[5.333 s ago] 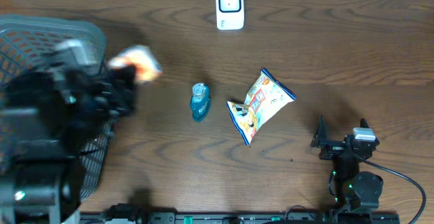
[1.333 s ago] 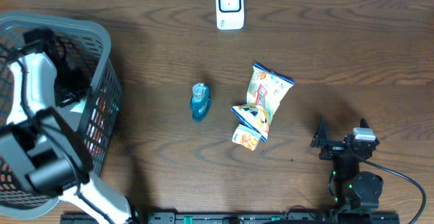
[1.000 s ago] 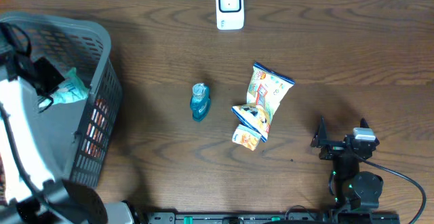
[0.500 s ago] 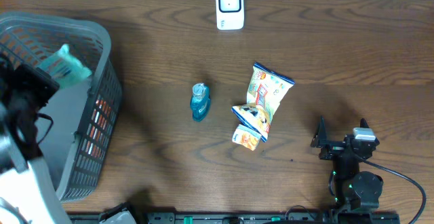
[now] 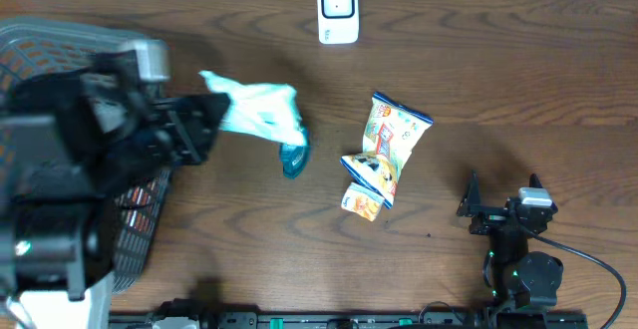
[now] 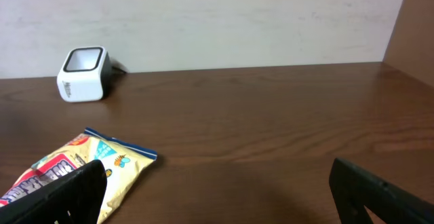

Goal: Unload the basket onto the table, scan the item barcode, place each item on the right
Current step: 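Carry the green pack past the scanner and release it on the right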

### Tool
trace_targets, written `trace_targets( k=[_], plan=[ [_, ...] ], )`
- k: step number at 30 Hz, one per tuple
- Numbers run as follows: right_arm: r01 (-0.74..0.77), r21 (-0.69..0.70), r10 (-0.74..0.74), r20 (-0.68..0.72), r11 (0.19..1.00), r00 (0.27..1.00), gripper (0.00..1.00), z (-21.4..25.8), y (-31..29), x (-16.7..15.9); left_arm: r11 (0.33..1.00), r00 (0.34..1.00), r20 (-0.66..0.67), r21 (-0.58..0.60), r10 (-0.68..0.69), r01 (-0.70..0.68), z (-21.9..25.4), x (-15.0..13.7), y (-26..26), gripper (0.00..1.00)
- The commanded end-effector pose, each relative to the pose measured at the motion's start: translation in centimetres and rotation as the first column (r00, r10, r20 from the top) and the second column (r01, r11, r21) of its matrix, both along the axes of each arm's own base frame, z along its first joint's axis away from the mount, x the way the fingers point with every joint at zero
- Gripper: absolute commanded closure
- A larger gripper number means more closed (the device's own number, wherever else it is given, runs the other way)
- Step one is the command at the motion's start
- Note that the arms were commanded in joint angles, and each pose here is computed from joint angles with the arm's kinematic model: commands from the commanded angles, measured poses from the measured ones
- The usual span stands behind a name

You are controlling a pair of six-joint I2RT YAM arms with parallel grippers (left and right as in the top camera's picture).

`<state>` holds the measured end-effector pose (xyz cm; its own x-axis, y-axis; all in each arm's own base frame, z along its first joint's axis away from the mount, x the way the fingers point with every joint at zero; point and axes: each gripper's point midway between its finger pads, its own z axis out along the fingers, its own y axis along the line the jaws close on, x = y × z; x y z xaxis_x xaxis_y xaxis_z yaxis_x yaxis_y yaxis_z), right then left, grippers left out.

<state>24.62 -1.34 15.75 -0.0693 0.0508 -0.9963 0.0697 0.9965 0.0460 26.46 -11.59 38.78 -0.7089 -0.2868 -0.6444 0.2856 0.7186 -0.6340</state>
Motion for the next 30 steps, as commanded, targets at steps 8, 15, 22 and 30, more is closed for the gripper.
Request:
trace_targets(
  k=[8, 15, 22, 30],
  plan=[
    [0.001, 0.006, -0.001, 0.0, 1.0, 1.0, 0.01, -0.1, 0.0, 0.0, 0.949, 0.955, -0.041, 0.107, -0.293, 0.296, -6.2, 4.1, -14.0, 0.92],
    [0.001, 0.006, -0.001, 0.0, 1.0, 1.0, 0.01, -0.1, 0.0, 0.0, 0.929, 0.965, -0.076, 0.263, -0.25, 0.261, -14.6, 8.7, -20.3, 0.92],
    [0.001, 0.006, -0.001, 0.0, 1.0, 1.0, 0.01, -0.1, 0.0, 0.0, 0.888, 0.933, -0.145, 0.29, -0.329, 0.358, -23.0, 9.3, -26.4, 0.92],
    [0.001, 0.006, -0.001, 0.0, 1.0, 1.0, 0.01, -0.1, 0.0, 0.0, 0.862, 0.914, -0.197, 0.309, -0.356, 0.402, -29.3, 9.2, -29.0, 0.83]
  ],
)
